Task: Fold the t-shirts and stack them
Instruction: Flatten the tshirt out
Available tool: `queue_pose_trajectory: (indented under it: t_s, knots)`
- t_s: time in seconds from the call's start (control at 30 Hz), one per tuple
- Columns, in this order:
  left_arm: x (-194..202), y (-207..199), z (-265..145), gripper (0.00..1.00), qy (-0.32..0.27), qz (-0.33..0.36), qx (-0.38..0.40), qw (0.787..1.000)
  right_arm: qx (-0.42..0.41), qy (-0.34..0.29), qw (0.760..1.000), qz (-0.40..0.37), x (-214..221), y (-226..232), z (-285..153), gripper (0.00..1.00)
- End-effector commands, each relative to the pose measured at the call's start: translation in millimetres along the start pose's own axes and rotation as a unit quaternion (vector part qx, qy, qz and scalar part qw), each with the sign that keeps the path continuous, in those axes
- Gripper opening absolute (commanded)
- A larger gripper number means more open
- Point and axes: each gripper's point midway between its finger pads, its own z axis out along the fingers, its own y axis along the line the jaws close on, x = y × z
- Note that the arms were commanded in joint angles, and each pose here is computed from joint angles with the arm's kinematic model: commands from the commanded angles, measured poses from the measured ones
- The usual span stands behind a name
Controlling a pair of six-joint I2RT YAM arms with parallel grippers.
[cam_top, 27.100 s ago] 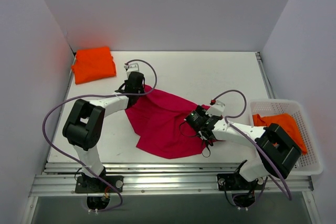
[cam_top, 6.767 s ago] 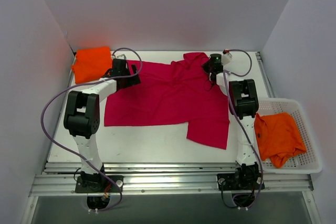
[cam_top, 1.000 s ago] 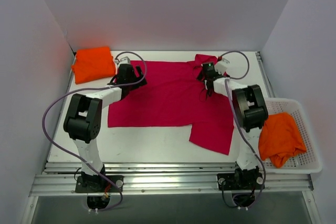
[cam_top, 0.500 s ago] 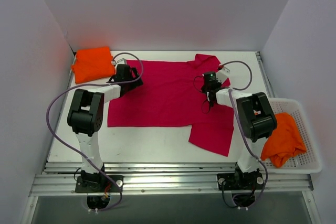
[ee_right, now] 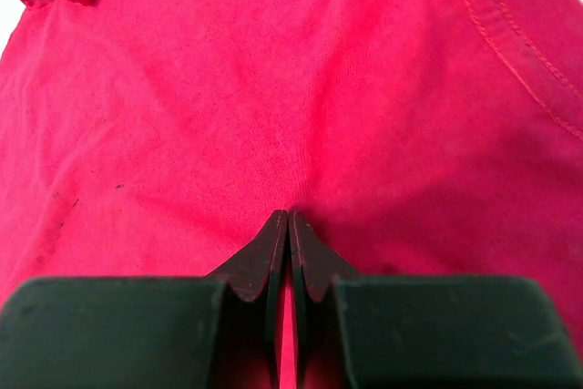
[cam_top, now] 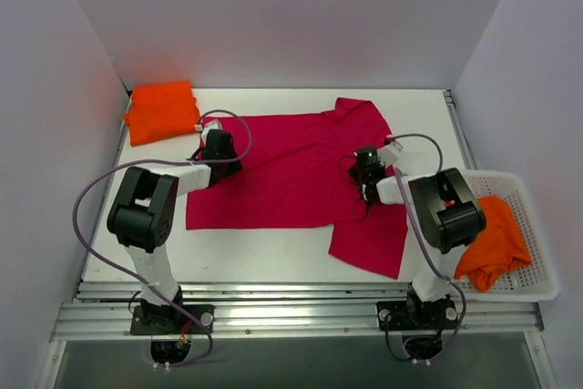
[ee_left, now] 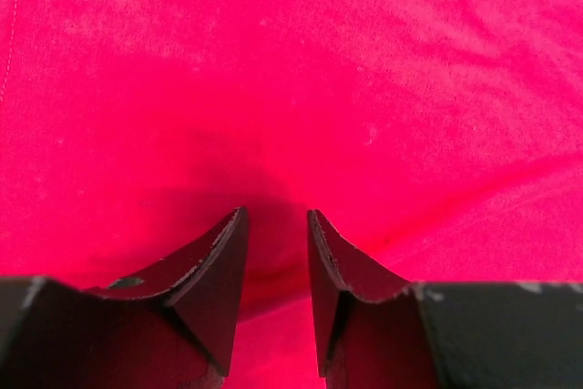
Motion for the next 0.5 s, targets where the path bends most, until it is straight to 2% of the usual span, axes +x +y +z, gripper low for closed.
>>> queue_pose_trajectory:
  t_s: [0.0, 0.03, 0.1, 0.3, 0.33, 0.47]
  knots:
    - [20, 5, -28, 0.42, 0.005, 0.007, -0.03, 0.999, 0.096, 0.064, 0.993, -0.025, 48, -64, -35, 0.0]
    - [29, 13, -33, 0.42, 0.004, 0.009, -0.047, 0.999, 0.116, 0.067, 0.99, -0.035, 55, -79, -45, 0.0]
    - [46, 15, -51, 0.42, 0.016, 0.022, -0.056, 0.998, 0.11, 0.052, 0.992, -0.028, 50, -76, -59, 0.0]
    - [60, 19, -95, 0.42, 0.002, 0.027, -0.058, 0.998, 0.117, 0.019, 0.993, -0.016, 48, -88, -114, 0.0]
    - [70, 29, -101, 0.42, 0.007, 0.024, -0.067, 0.997, 0.122, 0.024, 0.992, -0.036, 56, -92, -128, 0.0]
    - [68, 34, -143, 0.42, -0.017, 0.011, -0.062, 0.998, 0.094, -0.015, 0.995, -0.019, 42, -86, -165, 0.0]
